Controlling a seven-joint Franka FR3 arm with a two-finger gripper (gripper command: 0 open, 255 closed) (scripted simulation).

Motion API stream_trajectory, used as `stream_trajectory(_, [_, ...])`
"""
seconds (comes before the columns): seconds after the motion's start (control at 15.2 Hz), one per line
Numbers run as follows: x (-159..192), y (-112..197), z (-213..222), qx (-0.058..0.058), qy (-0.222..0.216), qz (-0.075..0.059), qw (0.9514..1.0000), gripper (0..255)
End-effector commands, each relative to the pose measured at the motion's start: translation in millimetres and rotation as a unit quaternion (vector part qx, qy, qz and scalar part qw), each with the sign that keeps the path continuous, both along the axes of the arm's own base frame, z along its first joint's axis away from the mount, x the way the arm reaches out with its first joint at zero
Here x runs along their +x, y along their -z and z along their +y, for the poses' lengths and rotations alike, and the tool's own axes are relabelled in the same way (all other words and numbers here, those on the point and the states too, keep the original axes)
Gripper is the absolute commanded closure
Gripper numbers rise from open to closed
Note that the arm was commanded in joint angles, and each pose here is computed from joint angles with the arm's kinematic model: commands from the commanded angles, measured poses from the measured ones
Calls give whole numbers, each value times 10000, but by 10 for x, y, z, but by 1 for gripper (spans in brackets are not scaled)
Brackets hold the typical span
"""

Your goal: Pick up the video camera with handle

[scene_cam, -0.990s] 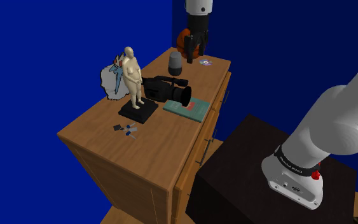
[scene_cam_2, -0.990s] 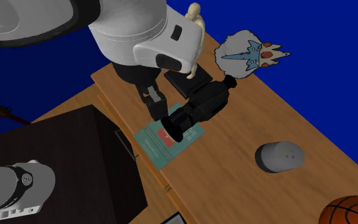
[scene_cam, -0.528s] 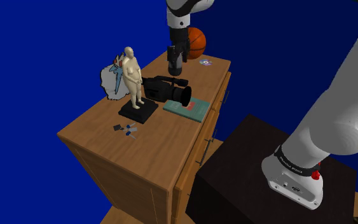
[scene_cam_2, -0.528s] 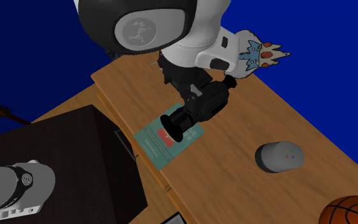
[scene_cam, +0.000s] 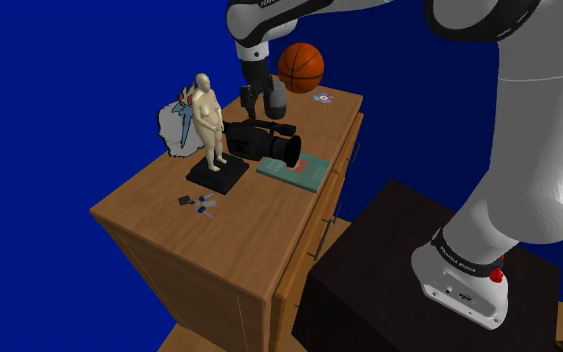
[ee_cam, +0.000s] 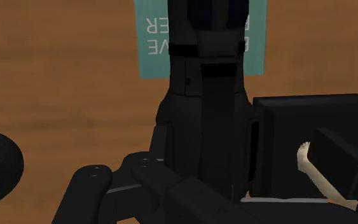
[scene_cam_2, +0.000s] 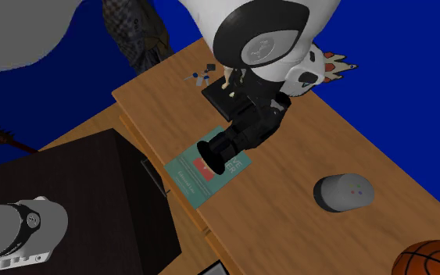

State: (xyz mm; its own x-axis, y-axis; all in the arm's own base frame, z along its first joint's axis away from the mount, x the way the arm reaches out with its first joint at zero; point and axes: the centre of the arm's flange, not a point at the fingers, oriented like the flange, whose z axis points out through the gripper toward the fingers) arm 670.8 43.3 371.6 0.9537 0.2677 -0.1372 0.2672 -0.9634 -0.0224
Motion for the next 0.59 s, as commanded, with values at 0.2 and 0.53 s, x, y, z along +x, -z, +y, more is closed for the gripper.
stream_trajectory(0.2, [234,345,35,-2,-83,42,10000,0])
stream_trajectory(0.53, [233,586,35,-2,-83,42,10000,0])
